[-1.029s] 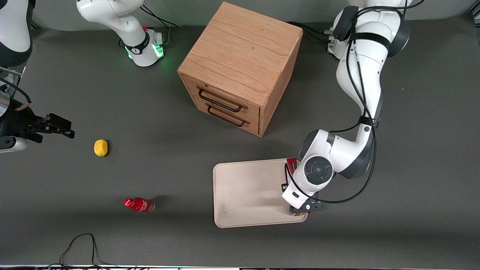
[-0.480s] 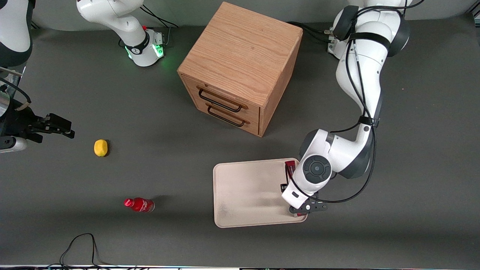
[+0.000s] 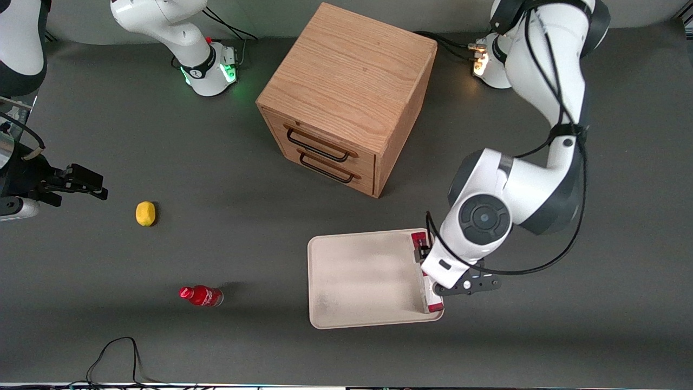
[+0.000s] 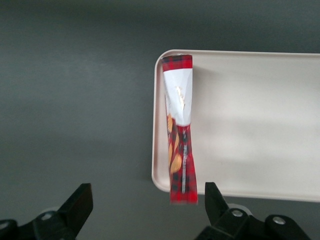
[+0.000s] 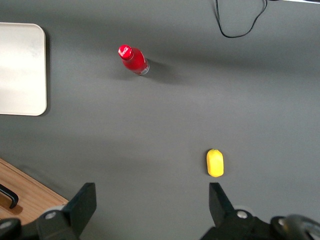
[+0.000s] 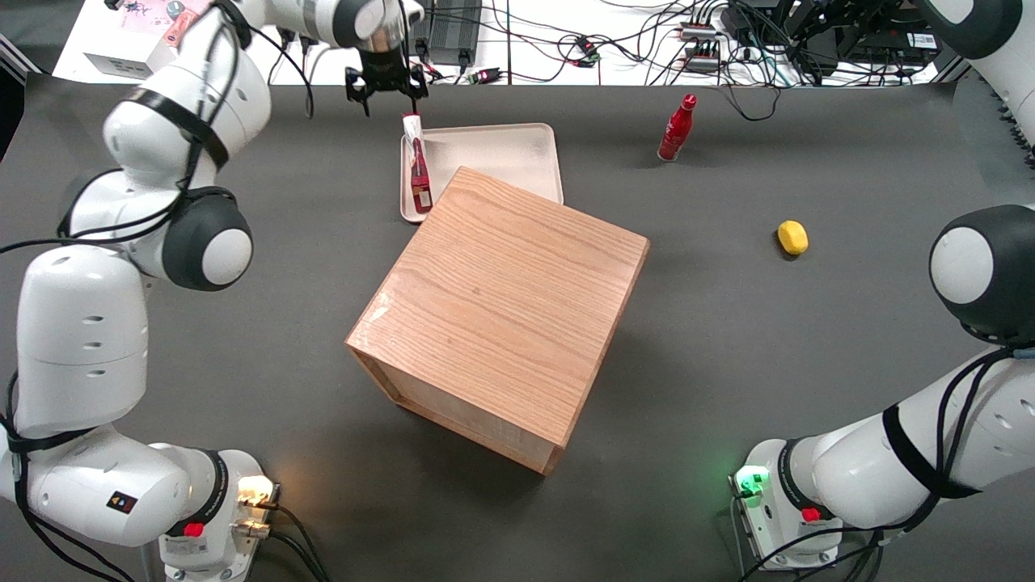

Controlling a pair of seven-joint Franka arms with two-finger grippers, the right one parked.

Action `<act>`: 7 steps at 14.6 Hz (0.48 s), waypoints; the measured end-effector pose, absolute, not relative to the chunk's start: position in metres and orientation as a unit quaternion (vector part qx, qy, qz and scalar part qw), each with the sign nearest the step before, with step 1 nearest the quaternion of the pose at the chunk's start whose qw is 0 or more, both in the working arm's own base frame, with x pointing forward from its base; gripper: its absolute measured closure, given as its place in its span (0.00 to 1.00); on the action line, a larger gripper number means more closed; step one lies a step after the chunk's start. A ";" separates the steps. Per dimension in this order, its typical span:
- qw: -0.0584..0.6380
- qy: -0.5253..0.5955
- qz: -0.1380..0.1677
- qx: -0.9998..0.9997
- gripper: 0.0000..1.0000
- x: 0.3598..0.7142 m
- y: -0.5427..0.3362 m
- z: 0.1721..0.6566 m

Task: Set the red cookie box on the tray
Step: 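Open the left gripper and raise it off the box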

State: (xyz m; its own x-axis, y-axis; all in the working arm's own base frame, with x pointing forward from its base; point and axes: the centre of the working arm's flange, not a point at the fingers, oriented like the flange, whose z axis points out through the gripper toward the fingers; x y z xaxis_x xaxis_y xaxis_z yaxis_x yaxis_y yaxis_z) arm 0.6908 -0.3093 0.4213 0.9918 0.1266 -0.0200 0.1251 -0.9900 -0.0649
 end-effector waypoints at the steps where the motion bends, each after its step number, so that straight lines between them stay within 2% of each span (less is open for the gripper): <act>1: 0.032 -0.065 0.011 -0.997 0.00 0.686 -0.307 0.439; 7: 0.019 -0.082 -0.018 -0.996 0.00 0.659 -0.268 0.557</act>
State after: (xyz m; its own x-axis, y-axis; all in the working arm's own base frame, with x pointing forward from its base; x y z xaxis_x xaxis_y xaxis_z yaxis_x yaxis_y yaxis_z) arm 0.6587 -0.2682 0.5573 0.9860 0.1621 0.0385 0.1634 -0.9860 -0.0344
